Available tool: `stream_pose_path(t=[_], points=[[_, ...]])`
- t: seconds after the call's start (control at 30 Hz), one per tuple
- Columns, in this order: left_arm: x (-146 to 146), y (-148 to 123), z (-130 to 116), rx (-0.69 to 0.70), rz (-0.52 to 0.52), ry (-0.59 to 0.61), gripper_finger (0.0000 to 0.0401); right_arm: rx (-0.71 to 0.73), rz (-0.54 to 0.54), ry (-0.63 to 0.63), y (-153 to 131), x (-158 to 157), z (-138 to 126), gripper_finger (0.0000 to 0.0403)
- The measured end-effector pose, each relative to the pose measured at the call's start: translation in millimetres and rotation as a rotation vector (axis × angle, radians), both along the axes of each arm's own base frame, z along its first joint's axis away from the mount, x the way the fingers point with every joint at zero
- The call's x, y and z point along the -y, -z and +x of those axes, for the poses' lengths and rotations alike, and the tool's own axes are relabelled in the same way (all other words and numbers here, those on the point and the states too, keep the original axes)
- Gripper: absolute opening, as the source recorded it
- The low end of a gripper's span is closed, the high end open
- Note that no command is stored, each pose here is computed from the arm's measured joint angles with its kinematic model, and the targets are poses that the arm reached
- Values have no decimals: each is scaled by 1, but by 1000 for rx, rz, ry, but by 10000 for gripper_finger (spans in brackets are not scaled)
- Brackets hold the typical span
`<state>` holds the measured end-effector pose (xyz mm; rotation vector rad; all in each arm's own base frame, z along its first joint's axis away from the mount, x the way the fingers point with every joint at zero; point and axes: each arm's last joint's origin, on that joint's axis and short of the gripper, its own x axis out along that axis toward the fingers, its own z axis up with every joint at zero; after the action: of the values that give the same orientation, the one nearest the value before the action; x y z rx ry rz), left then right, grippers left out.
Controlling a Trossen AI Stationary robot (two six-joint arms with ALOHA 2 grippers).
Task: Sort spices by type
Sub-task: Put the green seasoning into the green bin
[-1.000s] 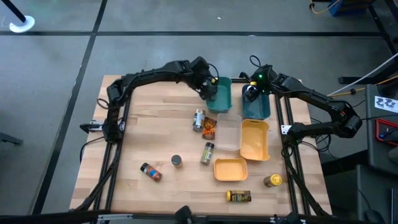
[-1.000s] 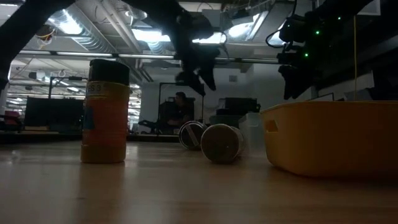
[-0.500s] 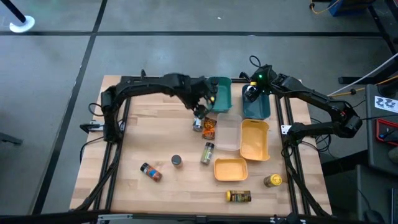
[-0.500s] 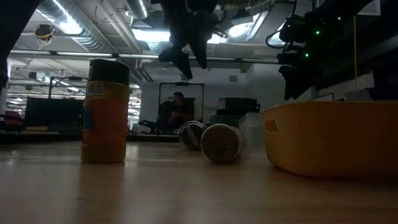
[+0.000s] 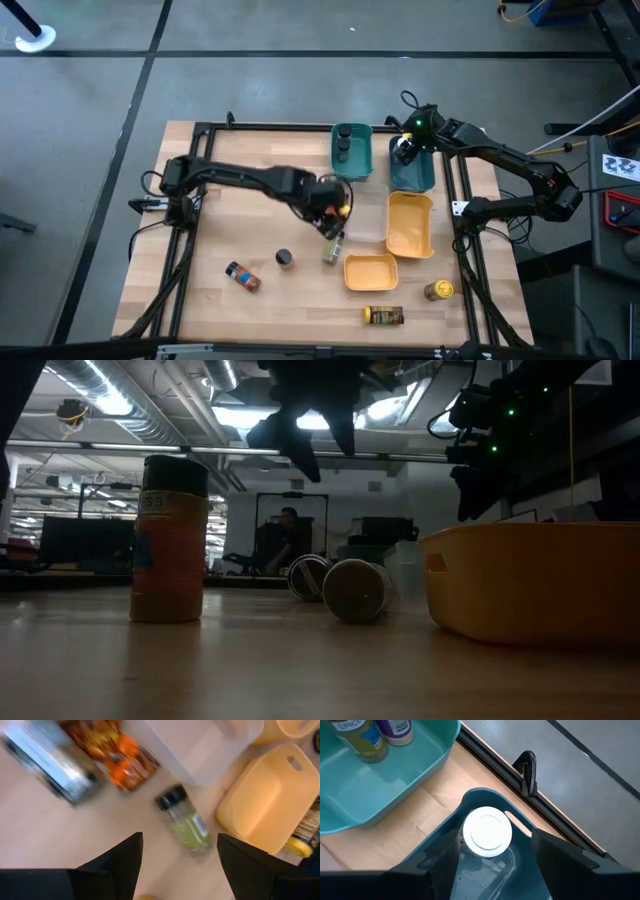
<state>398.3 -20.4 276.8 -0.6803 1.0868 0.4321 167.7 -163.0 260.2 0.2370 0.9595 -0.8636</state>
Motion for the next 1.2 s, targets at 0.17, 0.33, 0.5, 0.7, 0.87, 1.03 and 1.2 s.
stream_pose_path(t=[0.17, 0.33, 0.5, 0.7, 0.87, 1.03, 1.2], points=[[23, 23, 0, 27, -36, -64, 239, 13, 16, -21, 0, -1, 1, 246], [38, 47, -1, 53, -70, -101, 239, 26, 29, -35, 0, -1, 1, 246], [44, 69, -3, 99, -83, -141, 239, 26, 29, -35, 0, -1, 1, 246], [43, 82, -5, 132, -100, -170, 239, 27, 28, -35, 0, -1, 1, 246], [42, 90, -5, 168, -104, -199, 239, 27, 28, -35, 0, -1, 1, 246], [41, 91, -5, 177, -81, -218, 239, 30, 25, -35, 0, -1, 2, 246], [42, 88, -2, 224, -84, -206, 239, 30, 24, -35, 0, -1, 2, 246]])
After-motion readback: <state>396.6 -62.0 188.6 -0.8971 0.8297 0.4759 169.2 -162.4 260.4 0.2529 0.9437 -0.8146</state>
